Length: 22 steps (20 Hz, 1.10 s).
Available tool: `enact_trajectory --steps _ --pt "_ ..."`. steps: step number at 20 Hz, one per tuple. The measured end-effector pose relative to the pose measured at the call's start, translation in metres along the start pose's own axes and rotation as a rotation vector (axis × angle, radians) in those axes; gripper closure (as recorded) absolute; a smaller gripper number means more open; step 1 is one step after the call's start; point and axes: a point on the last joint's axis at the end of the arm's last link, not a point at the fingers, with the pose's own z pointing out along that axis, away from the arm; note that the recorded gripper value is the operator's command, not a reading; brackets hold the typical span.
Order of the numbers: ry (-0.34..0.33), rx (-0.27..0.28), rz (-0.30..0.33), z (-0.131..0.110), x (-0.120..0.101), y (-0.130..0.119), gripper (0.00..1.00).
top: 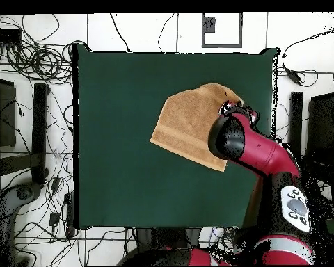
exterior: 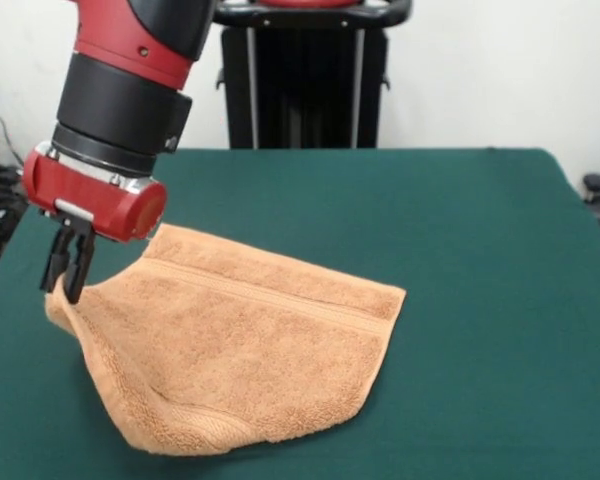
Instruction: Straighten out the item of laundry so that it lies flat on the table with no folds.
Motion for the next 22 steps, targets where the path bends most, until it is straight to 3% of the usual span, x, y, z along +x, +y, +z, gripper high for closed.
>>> enact_trajectory --steps 13,22 --pt "-0.012 -0.004 -0.024 0.003 -0.006 -0.009 1.0" --pt "0.05 -0.007 -0.024 -0.028 -0.023 -0.006 1.0"
